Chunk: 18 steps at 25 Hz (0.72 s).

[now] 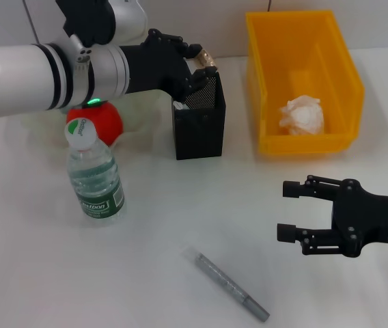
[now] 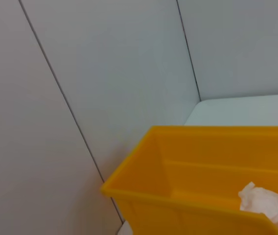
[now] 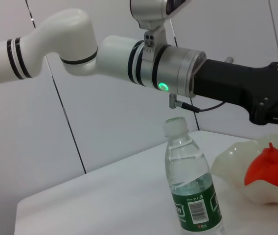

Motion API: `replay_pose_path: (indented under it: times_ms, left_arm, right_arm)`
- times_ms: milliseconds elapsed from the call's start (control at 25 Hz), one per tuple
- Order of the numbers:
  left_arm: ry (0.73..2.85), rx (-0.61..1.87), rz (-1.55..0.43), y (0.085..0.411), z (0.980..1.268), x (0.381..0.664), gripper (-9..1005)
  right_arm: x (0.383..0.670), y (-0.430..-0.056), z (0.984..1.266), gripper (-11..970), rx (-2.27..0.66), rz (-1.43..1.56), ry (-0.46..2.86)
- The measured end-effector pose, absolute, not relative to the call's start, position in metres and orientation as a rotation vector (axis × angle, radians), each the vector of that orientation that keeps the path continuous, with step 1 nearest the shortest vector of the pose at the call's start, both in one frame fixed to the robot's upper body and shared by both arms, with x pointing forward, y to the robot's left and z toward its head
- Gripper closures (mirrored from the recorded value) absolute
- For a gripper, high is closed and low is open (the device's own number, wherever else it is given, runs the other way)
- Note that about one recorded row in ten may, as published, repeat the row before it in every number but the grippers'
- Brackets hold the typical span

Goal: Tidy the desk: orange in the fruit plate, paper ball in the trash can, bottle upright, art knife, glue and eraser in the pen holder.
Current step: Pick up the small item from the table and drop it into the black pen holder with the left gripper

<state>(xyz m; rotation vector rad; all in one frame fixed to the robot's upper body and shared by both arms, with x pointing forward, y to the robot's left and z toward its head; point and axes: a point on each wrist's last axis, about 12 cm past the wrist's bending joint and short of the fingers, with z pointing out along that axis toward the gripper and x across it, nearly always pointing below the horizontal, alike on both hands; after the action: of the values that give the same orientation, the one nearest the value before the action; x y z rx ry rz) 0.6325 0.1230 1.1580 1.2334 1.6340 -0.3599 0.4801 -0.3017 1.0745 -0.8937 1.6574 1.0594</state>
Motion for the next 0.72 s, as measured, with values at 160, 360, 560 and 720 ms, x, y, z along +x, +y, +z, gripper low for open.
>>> replay_pose_path:
  times_ms: [160,360,560,720]
  left_arm:
    - [1.643,1.251,-0.341,0.121,1.151,0.632,614]
    - [1.643,1.277,-0.337,0.117,1.147,0.63,615]
    - [1.63,1.295,-0.314,0.113,1.144,0.626,616]
    - [1.627,1.282,-0.296,0.113,1.143,0.625,611]
  right_arm:
    - [0.48,-0.302,1.074,129,-0.895,1.059,1.659]
    - [0.48,-0.302,1.074,130,-0.894,1.059,1.659]
    - [0.48,-0.302,1.074,130,-0.893,1.059,1.66]
    - [0.479,-0.302,1.074,130,-0.893,1.062,1.661]
